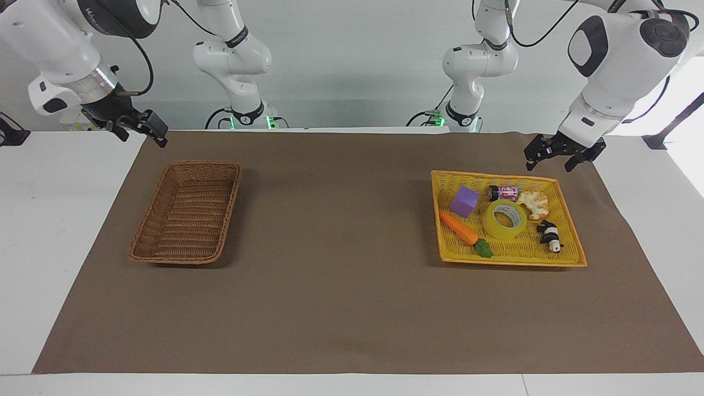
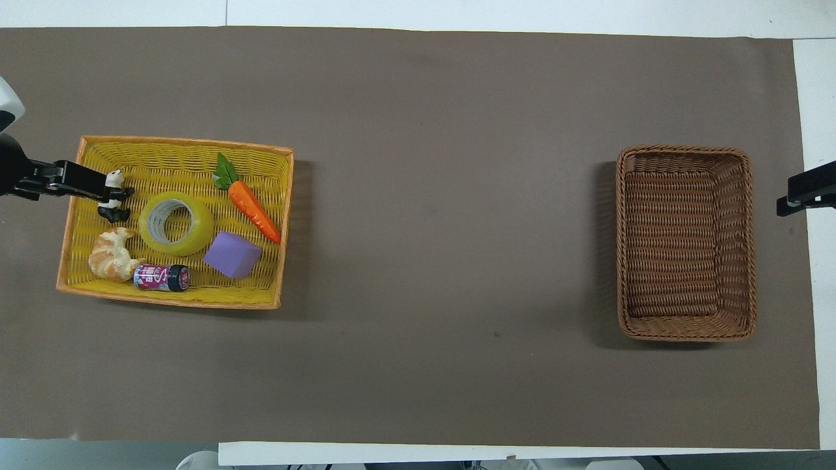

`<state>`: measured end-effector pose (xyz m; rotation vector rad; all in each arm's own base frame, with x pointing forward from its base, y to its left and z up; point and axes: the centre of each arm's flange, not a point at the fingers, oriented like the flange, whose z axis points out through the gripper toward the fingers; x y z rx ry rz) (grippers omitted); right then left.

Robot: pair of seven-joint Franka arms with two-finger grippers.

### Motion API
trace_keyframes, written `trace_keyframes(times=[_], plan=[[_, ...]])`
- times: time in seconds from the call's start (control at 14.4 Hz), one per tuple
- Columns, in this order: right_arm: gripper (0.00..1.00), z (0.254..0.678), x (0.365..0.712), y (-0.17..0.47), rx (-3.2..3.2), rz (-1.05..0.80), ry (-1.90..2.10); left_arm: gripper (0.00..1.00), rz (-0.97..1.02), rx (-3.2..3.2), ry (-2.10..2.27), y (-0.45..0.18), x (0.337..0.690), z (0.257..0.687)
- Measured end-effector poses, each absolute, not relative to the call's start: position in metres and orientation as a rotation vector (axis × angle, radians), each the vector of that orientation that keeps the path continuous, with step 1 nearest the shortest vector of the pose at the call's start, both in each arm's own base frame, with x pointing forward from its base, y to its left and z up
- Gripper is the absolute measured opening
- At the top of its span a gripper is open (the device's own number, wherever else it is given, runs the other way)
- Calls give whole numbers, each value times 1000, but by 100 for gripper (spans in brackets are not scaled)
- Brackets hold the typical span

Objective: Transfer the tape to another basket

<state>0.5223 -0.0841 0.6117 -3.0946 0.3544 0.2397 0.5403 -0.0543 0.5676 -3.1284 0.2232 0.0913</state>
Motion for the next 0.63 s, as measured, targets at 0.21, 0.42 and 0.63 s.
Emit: trace_keyframes(times=[0.21,0.42,0.63], plan=[[99,612,522,-84,-3095,240,354,100,93,-3128,222,-54,540,567],[99,612,522,-84,-3095,240,354,100,94,-3129,212,-54,540,567],[99,612,522,-84,-3095,240,354,100,82,-3130,171,-51,536,551]])
